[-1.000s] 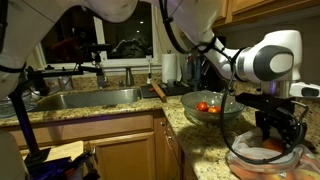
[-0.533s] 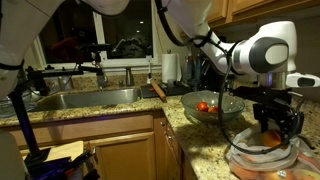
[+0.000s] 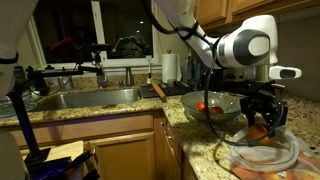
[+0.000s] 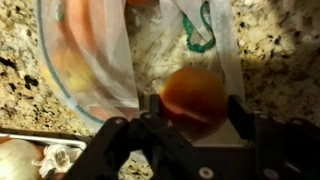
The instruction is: Pick up the mango from the bag and put it in the bowl
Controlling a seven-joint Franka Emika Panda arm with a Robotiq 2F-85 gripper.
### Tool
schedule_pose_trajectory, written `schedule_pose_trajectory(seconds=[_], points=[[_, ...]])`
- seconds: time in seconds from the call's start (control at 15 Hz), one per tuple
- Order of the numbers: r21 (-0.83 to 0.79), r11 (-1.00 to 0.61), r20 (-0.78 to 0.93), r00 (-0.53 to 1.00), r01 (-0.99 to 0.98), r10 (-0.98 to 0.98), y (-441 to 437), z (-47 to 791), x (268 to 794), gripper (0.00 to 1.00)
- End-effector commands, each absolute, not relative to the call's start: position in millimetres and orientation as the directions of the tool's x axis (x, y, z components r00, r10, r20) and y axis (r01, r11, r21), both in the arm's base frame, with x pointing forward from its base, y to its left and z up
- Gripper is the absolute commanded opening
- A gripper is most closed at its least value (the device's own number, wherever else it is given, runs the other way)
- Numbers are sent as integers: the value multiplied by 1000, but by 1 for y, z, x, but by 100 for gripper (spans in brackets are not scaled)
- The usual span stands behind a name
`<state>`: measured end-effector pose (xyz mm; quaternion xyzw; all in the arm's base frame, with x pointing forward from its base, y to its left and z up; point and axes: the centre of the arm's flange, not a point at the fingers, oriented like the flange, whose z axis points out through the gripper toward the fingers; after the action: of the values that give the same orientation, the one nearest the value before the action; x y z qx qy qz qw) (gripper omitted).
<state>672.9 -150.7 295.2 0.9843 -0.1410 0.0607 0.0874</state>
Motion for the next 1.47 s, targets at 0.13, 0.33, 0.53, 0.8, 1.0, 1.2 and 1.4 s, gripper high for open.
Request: schedule_pose_trajectory(seconds=[0.13, 0.33, 0.53, 0.8, 1.0, 1.2, 1.4], points=[[169, -957, 183, 962, -235, -204, -133, 325, 630, 44], [140, -969, 208, 963, -203, -172, -125, 335, 629, 44], [115, -981, 238, 963, -159, -128, -112, 346, 631, 44], [87, -992, 279, 958, -95, -67, -89, 360, 638, 44], [70, -996, 302, 953, -60, -36, -76, 367, 643, 44], [58, -998, 313, 950, -34, -14, -67, 373, 645, 44], [34, -999, 304, 952, 5, 15, -60, 373, 652, 44]])
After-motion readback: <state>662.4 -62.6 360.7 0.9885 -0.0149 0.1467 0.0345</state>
